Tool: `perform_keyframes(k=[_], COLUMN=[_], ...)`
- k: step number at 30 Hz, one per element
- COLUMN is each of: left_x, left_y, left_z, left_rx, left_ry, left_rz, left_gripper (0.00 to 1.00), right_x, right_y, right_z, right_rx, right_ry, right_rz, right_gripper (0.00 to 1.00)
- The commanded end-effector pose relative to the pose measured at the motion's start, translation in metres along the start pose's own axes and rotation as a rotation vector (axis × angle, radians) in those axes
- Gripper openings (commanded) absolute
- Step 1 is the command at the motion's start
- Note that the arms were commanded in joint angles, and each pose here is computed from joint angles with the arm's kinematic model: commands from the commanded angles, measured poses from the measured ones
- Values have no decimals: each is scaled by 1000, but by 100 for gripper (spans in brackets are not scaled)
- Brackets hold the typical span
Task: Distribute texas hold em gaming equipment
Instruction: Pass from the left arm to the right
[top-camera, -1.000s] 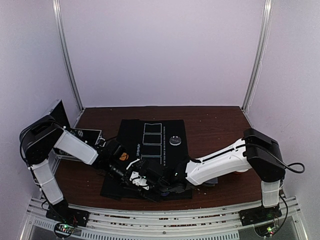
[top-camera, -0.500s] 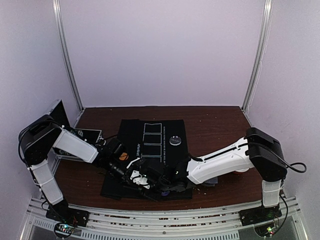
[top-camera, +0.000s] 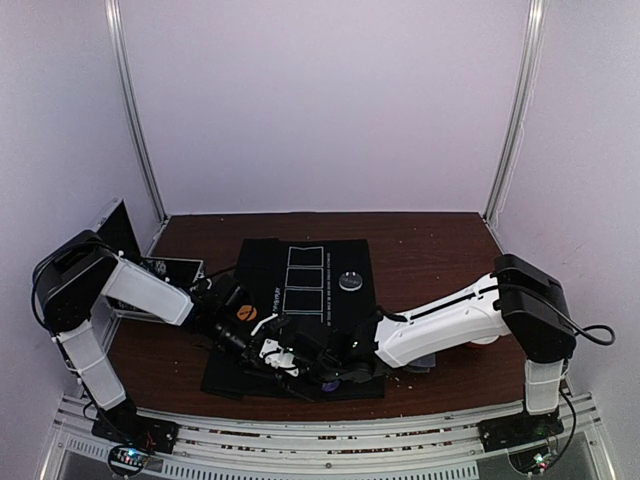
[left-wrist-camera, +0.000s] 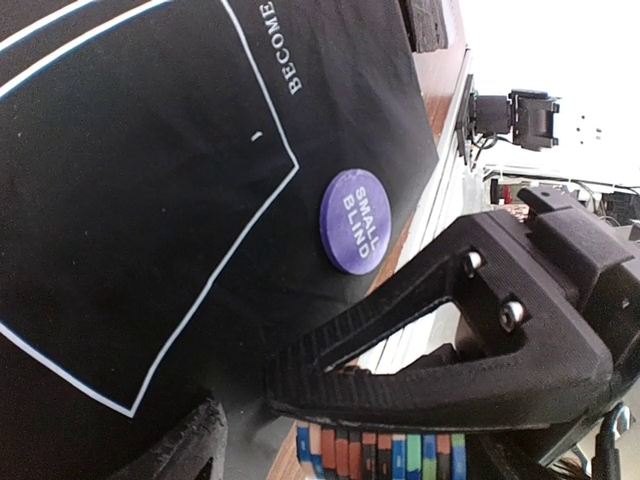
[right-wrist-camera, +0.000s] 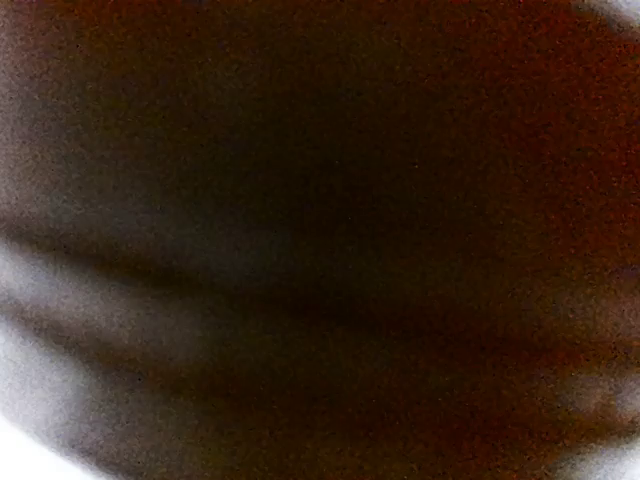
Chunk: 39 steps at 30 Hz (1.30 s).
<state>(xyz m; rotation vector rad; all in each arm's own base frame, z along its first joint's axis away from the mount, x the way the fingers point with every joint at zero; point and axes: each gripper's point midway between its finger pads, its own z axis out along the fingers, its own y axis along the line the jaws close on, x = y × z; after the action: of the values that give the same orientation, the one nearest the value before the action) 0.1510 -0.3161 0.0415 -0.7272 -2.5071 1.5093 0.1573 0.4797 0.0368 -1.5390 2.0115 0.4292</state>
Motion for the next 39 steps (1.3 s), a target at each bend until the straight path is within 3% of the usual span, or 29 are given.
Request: perform_keyframes(k=[1,10,24,34,39], left_x=[-9,-10,-14,-16,-14], left_y=[3,-3,-8,-14,-11], left_z=[-1,-2,-16,-18,-18], left_rx=[-49,17,110,113,94], left_ry=[-70,-100,-168,-173,-163], left_rz=[94,85,52,81,76], left_gripper=[77,75,76,77,74], right_x=[63,57,67,63,62], right_y=[-11,-14,-16,-15,-16], right_z=[1,-2,-1,0,1], right_rx=[-1,-13,2,-3,-3], right_ry=[230,177,203,195,196], right_rz=[99,144,139,138,138], right_gripper=[0,0,0,0,0])
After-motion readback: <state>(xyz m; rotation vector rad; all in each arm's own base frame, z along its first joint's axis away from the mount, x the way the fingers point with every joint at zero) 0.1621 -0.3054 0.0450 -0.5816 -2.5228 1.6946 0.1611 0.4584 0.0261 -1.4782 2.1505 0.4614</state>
